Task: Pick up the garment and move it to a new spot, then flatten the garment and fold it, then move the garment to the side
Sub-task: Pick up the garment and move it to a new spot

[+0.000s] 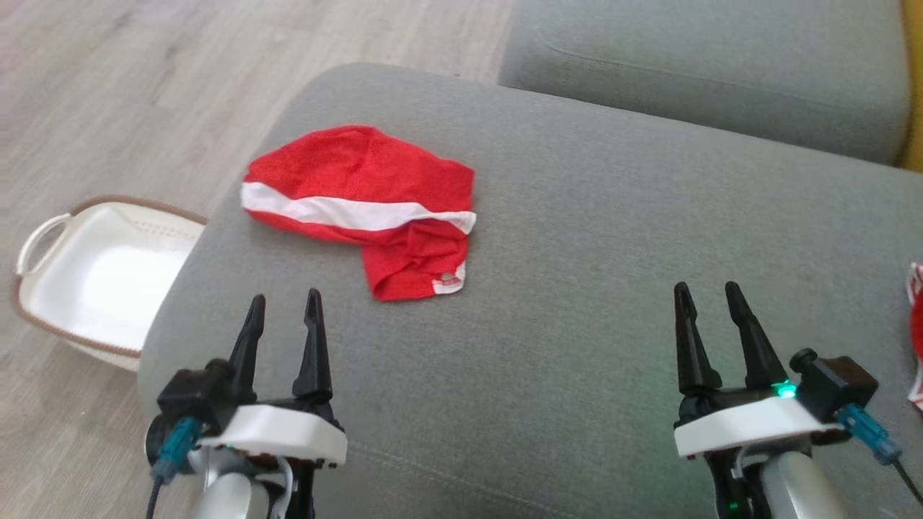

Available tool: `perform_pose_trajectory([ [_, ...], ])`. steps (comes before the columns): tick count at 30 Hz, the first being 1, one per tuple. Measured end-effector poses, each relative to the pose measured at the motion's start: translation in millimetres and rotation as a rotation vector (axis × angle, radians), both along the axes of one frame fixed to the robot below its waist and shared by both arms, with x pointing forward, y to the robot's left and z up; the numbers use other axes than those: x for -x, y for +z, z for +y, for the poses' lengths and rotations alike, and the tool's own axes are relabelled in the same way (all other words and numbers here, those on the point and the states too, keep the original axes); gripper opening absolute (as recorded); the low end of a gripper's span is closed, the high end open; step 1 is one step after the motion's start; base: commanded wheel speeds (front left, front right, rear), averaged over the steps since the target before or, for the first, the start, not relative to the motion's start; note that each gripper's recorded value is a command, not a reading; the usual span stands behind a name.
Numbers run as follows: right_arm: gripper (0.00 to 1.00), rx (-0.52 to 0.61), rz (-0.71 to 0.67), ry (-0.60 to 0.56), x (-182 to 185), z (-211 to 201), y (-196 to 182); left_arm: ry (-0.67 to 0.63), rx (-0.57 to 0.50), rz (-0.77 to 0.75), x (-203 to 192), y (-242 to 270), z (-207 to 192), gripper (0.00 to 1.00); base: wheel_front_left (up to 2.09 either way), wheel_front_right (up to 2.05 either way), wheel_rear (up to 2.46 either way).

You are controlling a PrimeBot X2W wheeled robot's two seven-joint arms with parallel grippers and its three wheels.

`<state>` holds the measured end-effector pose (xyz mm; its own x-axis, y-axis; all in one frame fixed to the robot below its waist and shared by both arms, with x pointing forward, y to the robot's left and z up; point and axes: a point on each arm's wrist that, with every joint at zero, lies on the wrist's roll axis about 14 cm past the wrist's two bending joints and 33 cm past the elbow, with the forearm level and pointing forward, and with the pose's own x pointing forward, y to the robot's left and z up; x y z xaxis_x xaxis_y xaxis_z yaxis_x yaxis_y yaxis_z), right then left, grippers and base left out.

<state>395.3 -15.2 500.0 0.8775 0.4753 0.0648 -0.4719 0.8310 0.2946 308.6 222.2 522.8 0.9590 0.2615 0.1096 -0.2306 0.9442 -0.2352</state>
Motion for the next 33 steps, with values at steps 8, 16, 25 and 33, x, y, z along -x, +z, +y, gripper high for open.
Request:
perform_pose_trajectory([
  [8, 1.00, -0.008, 0.008, 0.041, 1.4, 14.4, -1.3, 0.059, -0.003, 0.016, 12.3, -5.0, 16.2, 1.00, 0.00, 0.00, 0.00],
  [16, 1.00, -0.008, 0.039, -0.003, -7.0, -0.2, -13.8, 0.108, -0.015, 0.037, 0.5, -8.6, 38.7, 1.00, 0.00, 0.00, 0.00],
  [25, 1.00, 0.030, -0.005, -0.130, -54.8, -36.9, -17.7, 0.082, -0.139, 0.139, -65.3, -22.7, 78.2, 1.00, 0.00, 0.00, 0.00],
  [33, 1.00, 0.072, -0.027, -0.228, -90.1, -70.0, -21.9, -0.029, -0.182, 0.399, -125.0, -66.2, 98.1, 1.00, 0.00, 0.00, 0.00],
])
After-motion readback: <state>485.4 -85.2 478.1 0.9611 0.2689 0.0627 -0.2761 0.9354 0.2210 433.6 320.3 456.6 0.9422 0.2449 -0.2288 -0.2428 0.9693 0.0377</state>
